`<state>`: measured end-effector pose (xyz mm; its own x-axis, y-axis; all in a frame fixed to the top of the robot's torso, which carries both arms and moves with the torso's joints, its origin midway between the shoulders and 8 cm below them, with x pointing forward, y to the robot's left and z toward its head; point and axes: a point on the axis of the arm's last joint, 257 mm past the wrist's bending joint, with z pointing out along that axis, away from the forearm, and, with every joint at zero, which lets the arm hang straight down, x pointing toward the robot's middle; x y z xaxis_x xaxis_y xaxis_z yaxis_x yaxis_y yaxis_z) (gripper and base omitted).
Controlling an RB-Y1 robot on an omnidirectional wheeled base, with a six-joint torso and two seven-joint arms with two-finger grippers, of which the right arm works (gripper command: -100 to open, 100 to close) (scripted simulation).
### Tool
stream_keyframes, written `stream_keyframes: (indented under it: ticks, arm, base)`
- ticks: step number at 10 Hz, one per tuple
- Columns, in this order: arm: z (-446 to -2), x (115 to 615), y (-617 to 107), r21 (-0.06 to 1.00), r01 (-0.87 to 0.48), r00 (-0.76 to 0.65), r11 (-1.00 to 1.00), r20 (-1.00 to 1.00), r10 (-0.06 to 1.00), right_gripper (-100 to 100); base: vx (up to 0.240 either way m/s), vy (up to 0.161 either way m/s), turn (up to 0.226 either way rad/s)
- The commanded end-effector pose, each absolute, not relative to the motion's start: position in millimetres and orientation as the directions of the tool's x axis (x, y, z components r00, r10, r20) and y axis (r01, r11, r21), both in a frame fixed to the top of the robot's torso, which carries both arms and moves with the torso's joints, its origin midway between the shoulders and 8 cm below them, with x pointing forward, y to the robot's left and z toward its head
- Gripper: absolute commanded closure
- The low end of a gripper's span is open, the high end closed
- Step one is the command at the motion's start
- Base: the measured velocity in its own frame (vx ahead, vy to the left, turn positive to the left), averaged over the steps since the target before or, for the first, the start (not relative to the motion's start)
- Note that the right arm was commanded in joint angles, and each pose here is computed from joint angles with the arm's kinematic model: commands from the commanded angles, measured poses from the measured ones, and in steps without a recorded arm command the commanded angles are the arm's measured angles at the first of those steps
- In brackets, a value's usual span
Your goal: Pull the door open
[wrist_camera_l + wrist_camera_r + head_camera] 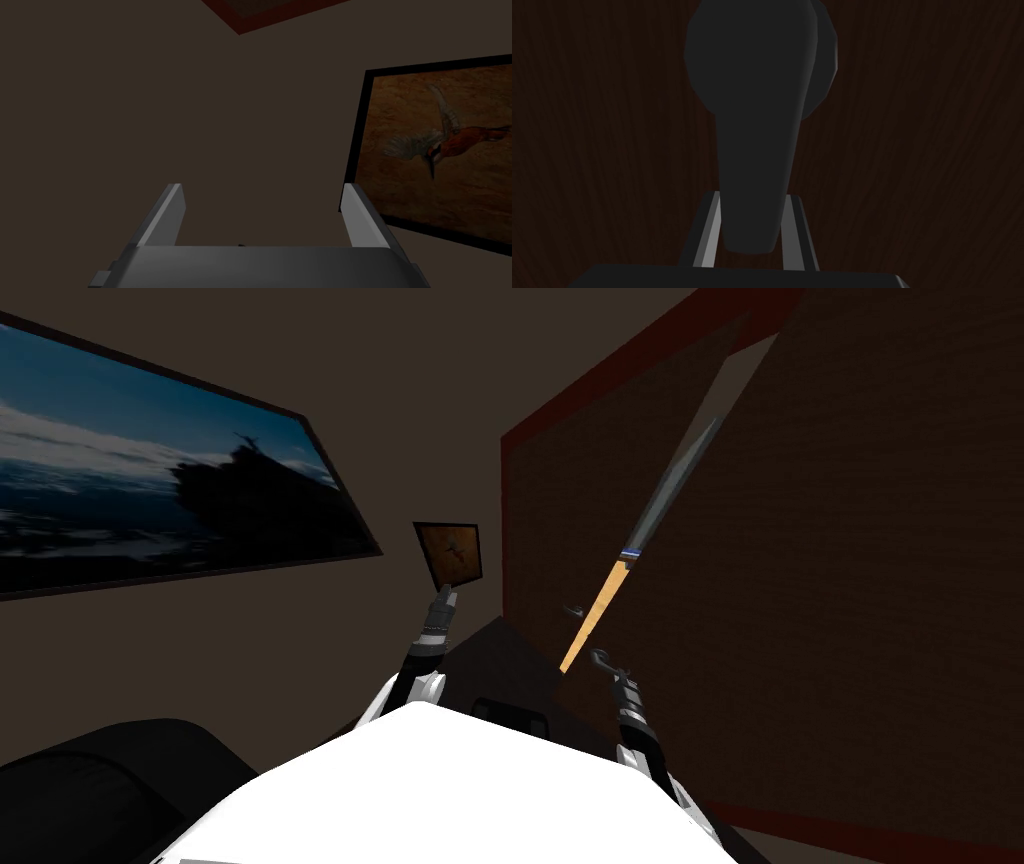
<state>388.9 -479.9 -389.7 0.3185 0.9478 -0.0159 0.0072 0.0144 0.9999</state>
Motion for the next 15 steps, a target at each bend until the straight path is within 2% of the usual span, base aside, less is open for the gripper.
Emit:
stream_keyframes:
  ticks: [1, 5, 8, 15]
  arm:
    - [-391.7, 395.0, -463.6, 1.000, 0.002, 0.280, 0.005, -0.006, 0.960, 100]
    - [-391.4, 395.8, -452.2, 1.000, 0.000, 0.247, 0.000, 0.000, 0.969, 100]
    - [-395.1, 385.3, -457.5, 1.000, 0.010, 0.240, 0.004, -0.007, 0.971, 100]
    - [-391.5, 367.4, -446.2, 1.000, 0.000, 0.134, 0.000, 0.000, 0.991, 100]
  base:
    - [-0.245, -0.022, 0.204]
    - [-0.224, -0.053, 0.117]
    - [-0.076, 0.002, 0.035]
    - [-0.237, -0.033, 0.135]
